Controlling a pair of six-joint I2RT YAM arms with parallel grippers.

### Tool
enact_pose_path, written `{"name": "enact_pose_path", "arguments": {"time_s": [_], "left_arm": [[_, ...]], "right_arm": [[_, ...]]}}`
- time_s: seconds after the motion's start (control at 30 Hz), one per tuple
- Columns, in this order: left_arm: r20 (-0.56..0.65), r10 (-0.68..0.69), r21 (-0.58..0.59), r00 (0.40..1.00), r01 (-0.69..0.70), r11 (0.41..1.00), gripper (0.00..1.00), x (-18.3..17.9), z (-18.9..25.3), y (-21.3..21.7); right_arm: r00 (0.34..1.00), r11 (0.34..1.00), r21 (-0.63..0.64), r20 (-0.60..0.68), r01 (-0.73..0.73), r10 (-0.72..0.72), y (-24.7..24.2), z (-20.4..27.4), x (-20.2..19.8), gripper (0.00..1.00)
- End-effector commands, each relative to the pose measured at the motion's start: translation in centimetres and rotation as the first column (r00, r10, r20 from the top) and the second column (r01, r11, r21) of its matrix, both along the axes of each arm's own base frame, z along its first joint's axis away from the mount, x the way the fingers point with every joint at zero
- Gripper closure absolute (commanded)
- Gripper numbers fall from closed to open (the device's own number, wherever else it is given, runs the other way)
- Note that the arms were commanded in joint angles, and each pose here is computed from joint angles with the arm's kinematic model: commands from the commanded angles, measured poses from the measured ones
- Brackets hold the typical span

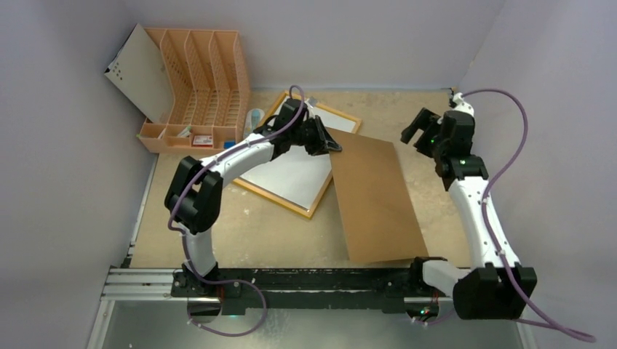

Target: Put the photo into the frame

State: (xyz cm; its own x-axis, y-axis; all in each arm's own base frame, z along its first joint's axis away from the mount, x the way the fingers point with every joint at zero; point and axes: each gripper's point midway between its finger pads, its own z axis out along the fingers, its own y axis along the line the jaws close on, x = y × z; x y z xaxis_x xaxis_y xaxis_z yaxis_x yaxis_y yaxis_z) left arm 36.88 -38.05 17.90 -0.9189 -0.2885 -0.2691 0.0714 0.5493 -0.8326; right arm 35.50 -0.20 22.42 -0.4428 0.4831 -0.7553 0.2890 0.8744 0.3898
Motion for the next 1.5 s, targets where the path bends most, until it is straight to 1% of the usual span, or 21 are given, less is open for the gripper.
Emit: {"name": "enact_pose_path", "arguments": {"time_s": [0.0,0.03,0.13,0.23,0.3,0.4,0.47,0.6,0.7,0.77,0.8,0.9,0.93,1.07,1.33,1.4,1.47], "left_arm": [[0.092,0.079,0.028,0.993,-0.081,0.996,1.00,1.6,3.8,1.0],[0.085,0.082,0.027,0.993,-0.084,0.996,1.00,1.6,3.9,0.9],[0.068,0.092,0.027,0.993,-0.094,0.995,1.00,1.7,4.0,0.9],[0.055,0.106,0.040,0.993,-0.108,0.993,1.00,1.8,3.8,1.1],[0.052,0.118,0.053,0.992,-0.120,0.991,1.00,1.9,3.7,1.3],[0.048,0.122,0.051,0.991,-0.125,0.991,1.00,2.1,3.8,1.1],[0.044,0.125,0.069,0.991,-0.128,0.989,1.00,2.3,3.6,1.3],[0.043,0.131,0.078,0.990,-0.134,0.988,1.00,2.3,3.8,1.4],[0.046,0.127,0.079,0.991,-0.130,0.988,1.00,2.3,4.0,1.4],[0.047,0.121,0.087,0.992,-0.125,0.988,1.00,2.4,4.0,1.4],[0.046,0.119,0.092,0.992,-0.122,0.988,1.00,2.4,3.9,1.3],[0.039,0.120,0.098,0.992,-0.123,0.988,1.00,2.4,3.8,1.5],[0.035,0.123,0.099,0.992,-0.126,0.987,1.00,2.5,3.7,1.6],[0.021,0.120,0.093,0.992,-0.122,0.988,1.00,2.4,3.6,1.7],[0.009,0.113,0.090,0.994,-0.113,0.989,1.00,1.7,3.7,2.2],[0.006,0.110,0.088,0.994,-0.110,0.990,1.00,1.3,3.7,2.4],[-0.003,0.108,0.090,0.994,-0.108,0.990,1.00,1.0,3.4,2.6]], "right_arm": [[0.998,0.997,-0.028,-0.002,-0.067,0.067,4.4,2.5,-2.7,0.12],[0.992,0.992,-0.015,0.003,-0.128,0.128,6.7,2.9,-3.3,0.13],[0.967,0.967,0.006,-0.013,-0.254,0.254,12.1,3.3,-5.2,0.16],[0.940,0.940,-0.015,-0.038,-0.340,0.340,17.0,4.0,-7.3,0.17],[0.921,0.920,-0.050,-0.073,-0.388,0.384,19.6,4.0,-8.8,0.17],[0.888,0.883,-0.129,-0.166,-0.451,0.429,22.4,2.8,-10.8,0.17],[0.876,0.859,-0.203,-0.224,-0.470,0.426,23.6,1.7,-12.0,0.17],[0.884,0.823,-0.351,-0.318,-0.446,0.343,24.0,-0.7,-13.3,0.17],[0.896,0.792,-0.442,-0.340,-0.422,0.287,24.0,-1.6,-14.0,0.17],[0.895,0.750,-0.504,-0.351,-0.428,0.275,23.8,-2.1,-14.5,0.20],[0.893,0.740,-0.514,-0.352,-0.434,0.279,24.1,-2.4,-14.7,0.23],[0.896,0.738,-0.522,-0.355,-0.428,0.269,24.2,-2.9,-14.8,0.34],[0.899,0.739,-0.526,-0.349,-0.422,0.265,24.2,-2.9,-14.7,0.36],[0.911,0.728,-0.556,-0.329,-0.401,0.250,24.0,-2.8,-14.2,0.37],[0.924,0.657,-0.652,-0.307,-0.378,0.227,23.6,-2.8,-12.9,0.37],[0.929,0.647,-0.668,-0.295,-0.368,0.224,23.4,-2.6,-12.6,0.42],[0.932,0.636,-0.682,-0.292,-0.360,0.215,23.1,-2.6,-12.4,0.52]]}}
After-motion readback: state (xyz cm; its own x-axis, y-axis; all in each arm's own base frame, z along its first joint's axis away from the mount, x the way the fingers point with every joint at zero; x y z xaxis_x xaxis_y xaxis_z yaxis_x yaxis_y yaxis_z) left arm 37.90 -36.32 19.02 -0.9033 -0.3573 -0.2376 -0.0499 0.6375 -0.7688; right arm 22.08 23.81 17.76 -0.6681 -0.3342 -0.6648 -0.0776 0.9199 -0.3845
